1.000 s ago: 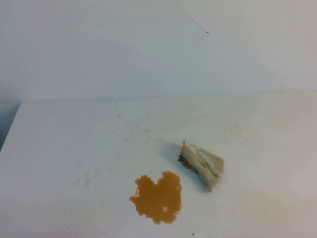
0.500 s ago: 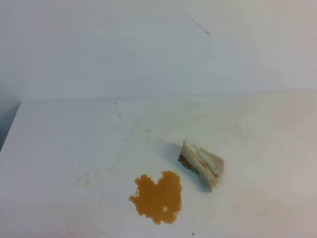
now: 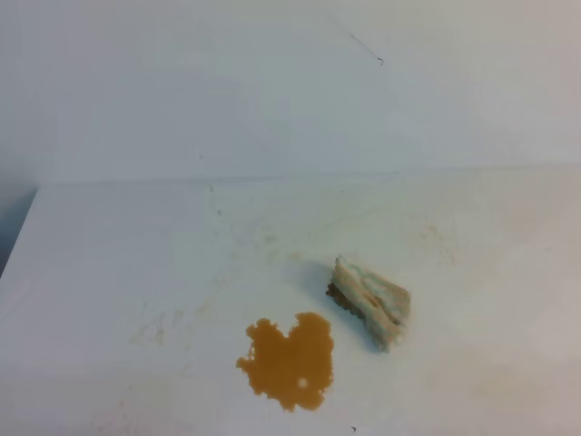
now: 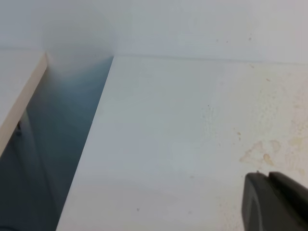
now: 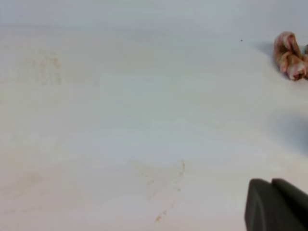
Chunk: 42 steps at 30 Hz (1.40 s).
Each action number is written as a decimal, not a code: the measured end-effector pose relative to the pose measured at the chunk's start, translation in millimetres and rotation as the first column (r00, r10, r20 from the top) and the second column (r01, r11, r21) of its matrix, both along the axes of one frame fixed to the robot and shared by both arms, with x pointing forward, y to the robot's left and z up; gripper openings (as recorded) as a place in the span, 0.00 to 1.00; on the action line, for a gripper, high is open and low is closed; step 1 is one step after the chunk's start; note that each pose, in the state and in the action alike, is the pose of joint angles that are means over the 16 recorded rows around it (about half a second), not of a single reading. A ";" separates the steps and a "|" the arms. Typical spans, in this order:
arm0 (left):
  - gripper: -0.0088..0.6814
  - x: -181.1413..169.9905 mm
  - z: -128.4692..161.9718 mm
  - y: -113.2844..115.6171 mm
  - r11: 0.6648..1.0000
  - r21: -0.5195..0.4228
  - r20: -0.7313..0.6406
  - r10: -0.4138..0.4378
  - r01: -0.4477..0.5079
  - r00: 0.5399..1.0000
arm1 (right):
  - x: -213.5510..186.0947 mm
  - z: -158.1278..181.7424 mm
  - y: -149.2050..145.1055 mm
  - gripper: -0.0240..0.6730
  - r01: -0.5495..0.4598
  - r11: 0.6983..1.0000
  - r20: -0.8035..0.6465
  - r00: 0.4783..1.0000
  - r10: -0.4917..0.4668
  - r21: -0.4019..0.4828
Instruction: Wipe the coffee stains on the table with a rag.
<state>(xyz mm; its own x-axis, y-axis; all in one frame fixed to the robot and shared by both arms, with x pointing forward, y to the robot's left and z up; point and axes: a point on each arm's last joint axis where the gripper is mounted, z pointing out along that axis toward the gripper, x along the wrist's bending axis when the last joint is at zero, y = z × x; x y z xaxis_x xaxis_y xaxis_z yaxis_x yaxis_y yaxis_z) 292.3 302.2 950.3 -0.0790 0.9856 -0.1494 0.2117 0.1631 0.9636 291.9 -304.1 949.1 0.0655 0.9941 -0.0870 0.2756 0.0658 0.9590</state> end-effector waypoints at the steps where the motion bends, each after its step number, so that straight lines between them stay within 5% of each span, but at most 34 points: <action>1: 0.01 0.0 0.0 0.0 1.000 0.000 0.000 0.000 0.000 1.000 | 0.1 0.4 0.0 0.03 0.000 1.000 0.005 1.000 0.000 -0.002; 16: 0.01 -0.1 -0.4 -0.1 1.000 0.000 -0.004 -0.001 0.001 1.000 | 3.4 20.2 1.0 0.03 -0.011 1.000 0.227 0.974 0.014 -0.014; 26: 0.01 0.0 0.4 0.0 1.000 0.000 -0.003 -0.001 0.001 1.000 | 3.1 32.9 1.4 0.03 -0.024 0.996 0.367 0.930 -0.010 0.090; 42: 0.01 0.0 -0.5 -0.1 1.000 -0.001 -0.006 -0.001 0.001 1.000 | -8.8 84.2 -1.6 0.03 -0.040 0.992 0.673 0.737 -0.054 0.123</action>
